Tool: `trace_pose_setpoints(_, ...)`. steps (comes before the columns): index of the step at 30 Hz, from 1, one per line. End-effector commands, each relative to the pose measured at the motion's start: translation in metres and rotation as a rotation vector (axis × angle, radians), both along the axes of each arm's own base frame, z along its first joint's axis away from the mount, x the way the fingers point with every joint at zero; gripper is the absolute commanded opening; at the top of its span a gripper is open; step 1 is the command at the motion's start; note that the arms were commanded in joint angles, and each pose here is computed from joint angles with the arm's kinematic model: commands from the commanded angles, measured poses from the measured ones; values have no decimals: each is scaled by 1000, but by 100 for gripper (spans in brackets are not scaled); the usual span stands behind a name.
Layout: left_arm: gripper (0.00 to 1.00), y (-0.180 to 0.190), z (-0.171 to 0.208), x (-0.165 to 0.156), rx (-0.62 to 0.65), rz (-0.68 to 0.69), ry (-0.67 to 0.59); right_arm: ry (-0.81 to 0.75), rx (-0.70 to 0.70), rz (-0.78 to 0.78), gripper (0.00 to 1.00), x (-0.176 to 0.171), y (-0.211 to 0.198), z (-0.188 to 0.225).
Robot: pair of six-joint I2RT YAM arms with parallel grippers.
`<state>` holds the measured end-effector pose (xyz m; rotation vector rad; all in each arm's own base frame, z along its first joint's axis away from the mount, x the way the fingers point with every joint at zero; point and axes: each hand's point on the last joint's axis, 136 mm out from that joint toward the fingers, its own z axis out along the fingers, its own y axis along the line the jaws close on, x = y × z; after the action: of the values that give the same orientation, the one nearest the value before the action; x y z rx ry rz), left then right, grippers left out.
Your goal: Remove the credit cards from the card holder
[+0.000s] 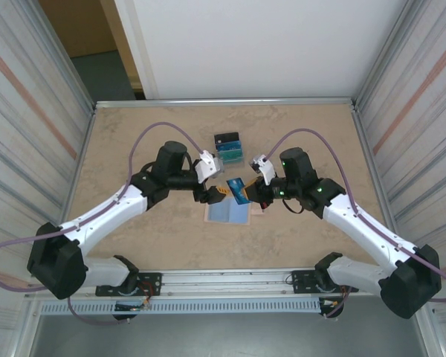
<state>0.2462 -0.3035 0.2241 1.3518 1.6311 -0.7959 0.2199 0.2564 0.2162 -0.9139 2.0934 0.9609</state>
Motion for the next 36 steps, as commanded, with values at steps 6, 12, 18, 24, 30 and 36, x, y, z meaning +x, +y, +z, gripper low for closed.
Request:
trace_pose_setpoints(6, 50, -18, 3, -30, 24, -207, 15, -38, 3, 115, 0, -15, 8, 13)
trace_pose_setpoints(12, 15, -33, -7, -34, 71, -240, 21, -51, 7, 131, 3, -16, 11, 15)
trace_pose_setpoints(18, 0, -37, -8, -31, 91, -215, -25, -78, 2, 77, 28, -12, 3, 18)
trace_pose_setpoints(24, 0, -30, -3, -21, 66, -118, -83, -134, 80, -77, 62, 3, -18, 35)
trace_pose_setpoints(30, 0, -15, 7, -2, -17, 81, -103, -181, 210, -267, 100, 15, -44, 63)
trace_pose_setpoints(36, 0, 4, 21, 17, -199, 270, -56, -216, 331, -457, 99, 27, -66, 74)
